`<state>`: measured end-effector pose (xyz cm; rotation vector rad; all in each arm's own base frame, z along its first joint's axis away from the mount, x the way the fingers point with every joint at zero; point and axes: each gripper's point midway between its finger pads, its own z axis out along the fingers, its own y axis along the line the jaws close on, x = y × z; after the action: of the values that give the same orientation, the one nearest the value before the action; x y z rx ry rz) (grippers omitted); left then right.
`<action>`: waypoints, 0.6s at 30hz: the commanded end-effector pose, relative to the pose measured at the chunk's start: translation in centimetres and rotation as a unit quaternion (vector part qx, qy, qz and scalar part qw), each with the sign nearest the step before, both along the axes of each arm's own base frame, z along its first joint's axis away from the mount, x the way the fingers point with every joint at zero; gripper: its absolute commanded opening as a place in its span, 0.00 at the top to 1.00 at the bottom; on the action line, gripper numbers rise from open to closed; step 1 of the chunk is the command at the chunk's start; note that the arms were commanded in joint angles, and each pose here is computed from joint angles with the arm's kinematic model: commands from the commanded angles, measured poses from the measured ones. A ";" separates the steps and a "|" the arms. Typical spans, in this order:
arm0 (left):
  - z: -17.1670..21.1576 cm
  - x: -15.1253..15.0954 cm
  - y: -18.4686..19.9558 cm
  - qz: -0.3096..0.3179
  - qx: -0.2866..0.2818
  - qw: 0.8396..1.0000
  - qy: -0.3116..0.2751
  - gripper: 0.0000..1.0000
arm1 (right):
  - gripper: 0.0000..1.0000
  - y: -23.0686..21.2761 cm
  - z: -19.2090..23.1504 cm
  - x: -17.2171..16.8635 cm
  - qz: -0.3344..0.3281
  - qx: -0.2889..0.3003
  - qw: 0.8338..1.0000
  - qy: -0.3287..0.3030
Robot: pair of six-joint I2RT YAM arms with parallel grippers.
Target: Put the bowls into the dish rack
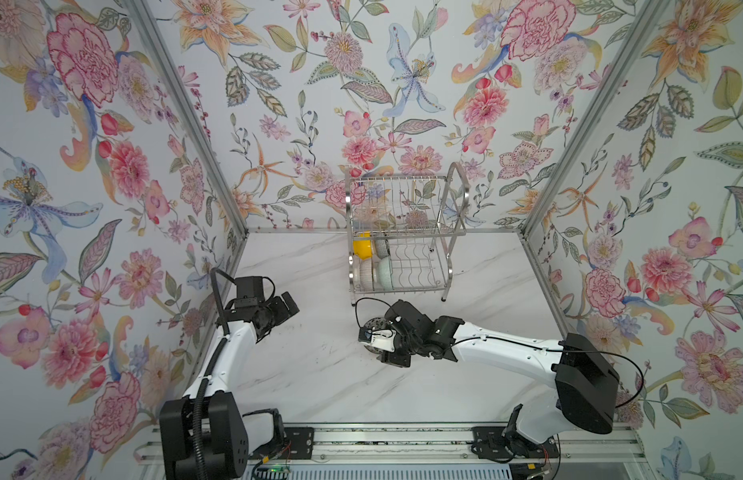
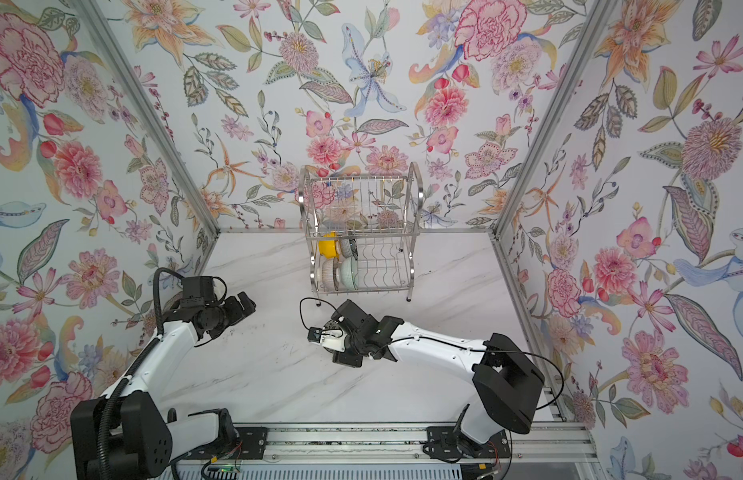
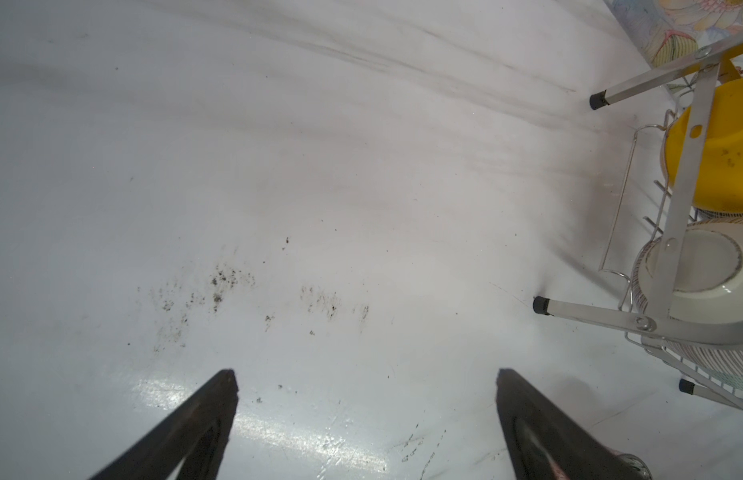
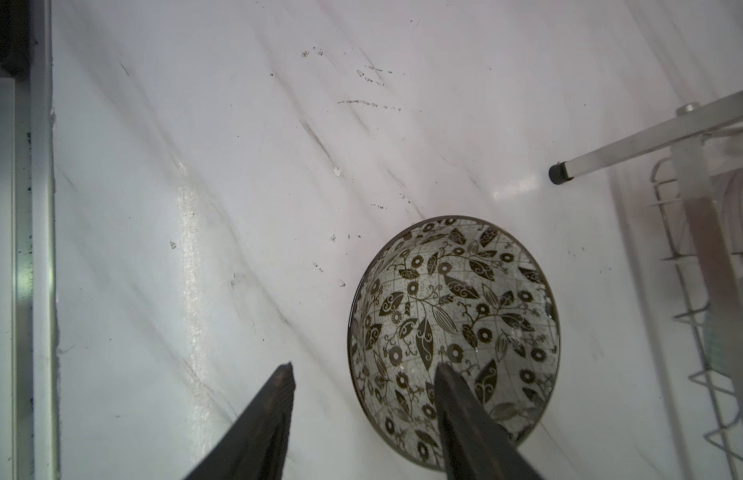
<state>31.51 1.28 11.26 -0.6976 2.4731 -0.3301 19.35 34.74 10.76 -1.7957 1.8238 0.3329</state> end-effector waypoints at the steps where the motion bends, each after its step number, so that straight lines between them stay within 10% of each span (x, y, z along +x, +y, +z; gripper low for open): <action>1: 0.4 0.2 0.4 0.005 0.004 1.000 0.002 0.01 | 0.44 0.2 0.5 -0.8 0.035 -0.015 0.999 -0.001; 18: 0.2 0.2 0.2 0.000 0.002 1.000 0.005 0.01 | 0.52 0.2 -3.2 -0.4 0.024 -0.114 0.993 0.011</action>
<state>31.52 1.29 10.94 -0.7010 2.4832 -0.3276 18.88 35.30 7.94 -1.9805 1.8547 0.2248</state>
